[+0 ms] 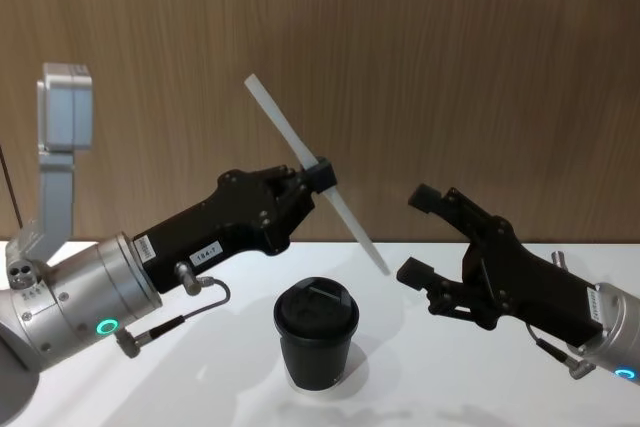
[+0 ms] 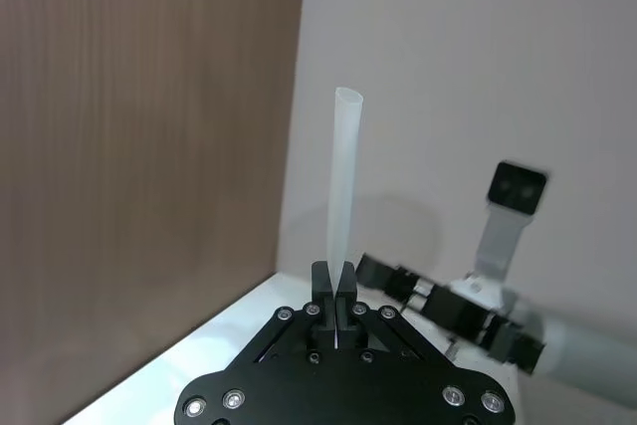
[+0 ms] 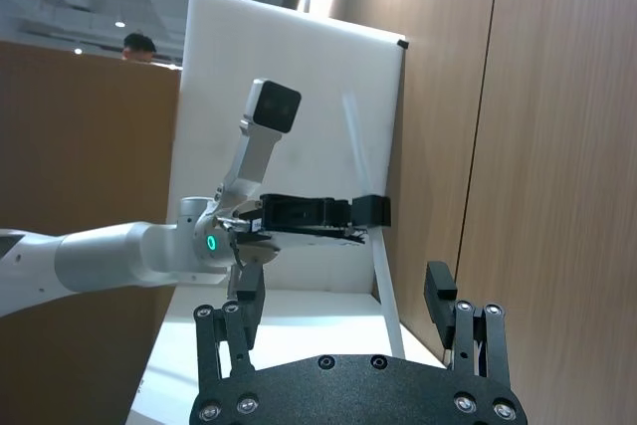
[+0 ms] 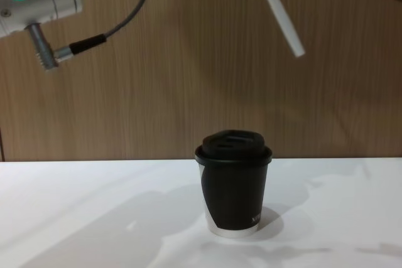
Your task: Pick up the straw with one hand, pass it to the other hand, and insert it into the cup.
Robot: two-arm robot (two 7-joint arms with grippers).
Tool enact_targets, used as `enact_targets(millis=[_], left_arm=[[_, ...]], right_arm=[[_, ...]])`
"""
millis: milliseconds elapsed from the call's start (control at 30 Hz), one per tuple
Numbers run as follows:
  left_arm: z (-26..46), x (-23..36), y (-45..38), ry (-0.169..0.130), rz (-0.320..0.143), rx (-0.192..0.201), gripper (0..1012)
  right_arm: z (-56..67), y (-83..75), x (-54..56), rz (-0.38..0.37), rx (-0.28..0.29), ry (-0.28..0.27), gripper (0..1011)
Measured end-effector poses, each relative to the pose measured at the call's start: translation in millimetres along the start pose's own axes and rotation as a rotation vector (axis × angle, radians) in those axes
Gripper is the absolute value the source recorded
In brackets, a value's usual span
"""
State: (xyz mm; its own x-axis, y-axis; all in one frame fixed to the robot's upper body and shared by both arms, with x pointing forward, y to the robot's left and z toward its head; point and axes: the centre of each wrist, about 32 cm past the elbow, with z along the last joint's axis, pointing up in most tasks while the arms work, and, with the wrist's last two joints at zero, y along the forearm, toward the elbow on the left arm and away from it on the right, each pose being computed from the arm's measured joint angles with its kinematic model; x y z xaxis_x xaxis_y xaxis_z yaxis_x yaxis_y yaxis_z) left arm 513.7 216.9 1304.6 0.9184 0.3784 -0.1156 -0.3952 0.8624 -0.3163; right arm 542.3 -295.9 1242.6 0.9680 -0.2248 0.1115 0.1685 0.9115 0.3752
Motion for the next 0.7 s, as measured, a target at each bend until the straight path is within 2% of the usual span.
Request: enact_targets(millis=[200,400,500,700], left_arm=[[6.8,-4.5,1.8,-0.077,0.046,0.061,12],[11.6,-8.6,3.8,-0.137,0.102,0.124,13],[12.8,-10.4,5.3,-0.158,0.127,0.149,13],[12.9,-12.4,7.3,-0.179,0.166,0.185,13]], right_arm=[[0.0,0.0,0.0,0.000,0.000,0.000,1001],[0.0,0.0,0.0,0.000,0.000,0.000,1001],[0.0,0.0,0.0,0.000,0.000,0.000,1001],[0.0,0.0,0.0,0.000,0.000,0.000,1001]])
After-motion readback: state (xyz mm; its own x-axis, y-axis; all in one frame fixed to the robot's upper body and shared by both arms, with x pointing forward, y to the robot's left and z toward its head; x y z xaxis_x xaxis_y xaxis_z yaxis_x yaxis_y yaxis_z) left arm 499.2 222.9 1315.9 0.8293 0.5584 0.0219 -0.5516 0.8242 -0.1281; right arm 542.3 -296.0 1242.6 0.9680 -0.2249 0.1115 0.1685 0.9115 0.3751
